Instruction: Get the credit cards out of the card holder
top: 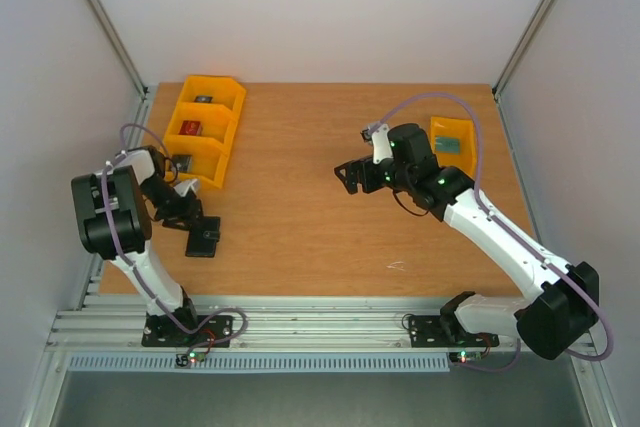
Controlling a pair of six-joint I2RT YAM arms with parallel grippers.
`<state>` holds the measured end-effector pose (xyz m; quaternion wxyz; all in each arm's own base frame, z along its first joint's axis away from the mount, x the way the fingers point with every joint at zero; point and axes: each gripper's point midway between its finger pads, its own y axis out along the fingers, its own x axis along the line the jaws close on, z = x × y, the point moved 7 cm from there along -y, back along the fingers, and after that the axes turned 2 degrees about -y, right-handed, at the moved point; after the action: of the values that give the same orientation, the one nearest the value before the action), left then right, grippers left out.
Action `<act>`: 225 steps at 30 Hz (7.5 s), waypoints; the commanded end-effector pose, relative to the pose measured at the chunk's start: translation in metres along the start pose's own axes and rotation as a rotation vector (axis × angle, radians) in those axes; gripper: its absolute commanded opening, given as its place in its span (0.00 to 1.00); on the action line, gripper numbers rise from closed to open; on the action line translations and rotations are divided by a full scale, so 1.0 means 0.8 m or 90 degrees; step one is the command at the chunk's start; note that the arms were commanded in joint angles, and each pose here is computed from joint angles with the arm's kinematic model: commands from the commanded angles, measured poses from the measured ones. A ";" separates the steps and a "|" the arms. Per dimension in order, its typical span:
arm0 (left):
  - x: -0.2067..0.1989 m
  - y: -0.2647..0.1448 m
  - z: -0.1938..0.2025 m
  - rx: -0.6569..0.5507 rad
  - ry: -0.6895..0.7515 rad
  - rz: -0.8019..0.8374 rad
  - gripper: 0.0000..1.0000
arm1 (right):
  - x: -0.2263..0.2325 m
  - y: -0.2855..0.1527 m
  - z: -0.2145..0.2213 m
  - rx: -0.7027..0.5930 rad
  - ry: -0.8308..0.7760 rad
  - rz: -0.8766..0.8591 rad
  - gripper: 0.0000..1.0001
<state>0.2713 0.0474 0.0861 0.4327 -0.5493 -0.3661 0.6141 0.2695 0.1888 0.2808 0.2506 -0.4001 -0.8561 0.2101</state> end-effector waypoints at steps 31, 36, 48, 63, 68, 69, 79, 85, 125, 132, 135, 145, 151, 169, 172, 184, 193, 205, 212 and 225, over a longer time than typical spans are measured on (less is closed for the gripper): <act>-0.189 -0.222 0.063 -0.449 0.310 0.091 0.00 | 0.139 -0.006 -0.077 -0.076 -0.057 -0.352 0.98; -0.255 -0.321 0.093 -0.582 0.385 0.159 0.00 | 0.180 -0.013 -0.116 -0.129 -0.095 -0.407 0.99; -0.314 -0.353 0.126 -0.632 0.415 0.261 0.00 | 0.226 0.006 -0.168 -0.175 -0.100 -0.497 0.94; -0.329 -0.340 0.159 -0.554 0.486 0.407 0.62 | 0.217 -0.052 -0.166 -0.175 -0.192 -0.587 0.01; -0.334 -0.334 0.175 -0.528 0.552 0.472 0.58 | 0.220 -0.111 -0.144 -0.151 -0.307 -0.642 0.01; -0.335 -0.331 0.177 -0.520 0.558 0.488 0.56 | 0.221 -0.121 -0.141 -0.147 -0.323 -0.648 0.01; -0.359 -0.332 0.216 -0.496 0.705 0.556 0.64 | 0.227 -0.151 -0.159 -0.172 -0.353 -0.643 0.01; -0.367 -0.314 0.208 -0.485 0.730 0.541 0.58 | 0.230 -0.150 -0.167 -0.183 -0.347 -0.644 0.01; -0.325 -0.293 0.106 -0.632 0.282 0.291 0.00 | 0.233 0.008 -0.184 -0.101 -0.230 -0.135 0.44; -0.325 -0.292 0.107 -0.632 0.290 0.293 0.00 | 0.220 0.032 -0.183 -0.090 -0.228 -0.058 0.22; -0.326 -0.292 0.106 -0.631 0.289 0.297 0.00 | 0.218 0.041 -0.178 -0.071 -0.234 -0.045 0.16; -0.322 -0.291 0.106 -0.631 0.279 0.298 0.00 | 0.179 0.039 -0.173 -0.039 -0.245 0.081 0.01; -0.313 -0.276 0.106 -0.618 0.266 0.309 0.00 | 0.128 0.016 -0.170 -0.028 -0.179 0.067 0.01; -0.346 -0.291 0.142 -0.570 0.473 0.499 0.00 | 0.178 -0.050 -0.133 -0.140 -0.155 -0.385 0.57; -0.355 -0.302 0.158 -0.544 0.527 0.562 0.00 | 0.164 -0.071 -0.138 -0.159 -0.143 -0.418 0.58; -0.362 -0.305 0.170 -0.495 0.600 0.637 0.00 | 0.161 -0.108 -0.138 -0.171 -0.192 -0.439 0.62; -0.361 -0.304 0.180 -0.478 0.623 0.650 0.00 | 0.164 -0.121 -0.146 -0.174 -0.218 -0.450 0.60; -0.362 -0.304 0.183 -0.492 0.635 0.644 0.00 | 0.173 -0.116 -0.149 -0.147 -0.191 -0.477 0.53; -0.361 -0.301 0.180 -0.492 0.621 0.640 0.00 | 0.189 -0.114 -0.146 -0.128 -0.202 -0.539 0.64; -0.357 -0.292 0.172 -0.496 0.590 0.623 0.00 | 0.206 -0.119 -0.146 -0.100 -0.197 -0.636 0.38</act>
<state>0.1663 -0.1329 0.4253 0.0013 -0.9606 -0.0299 0.2763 0.2048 0.2778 0.4501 0.1694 0.0349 -0.9818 0.0781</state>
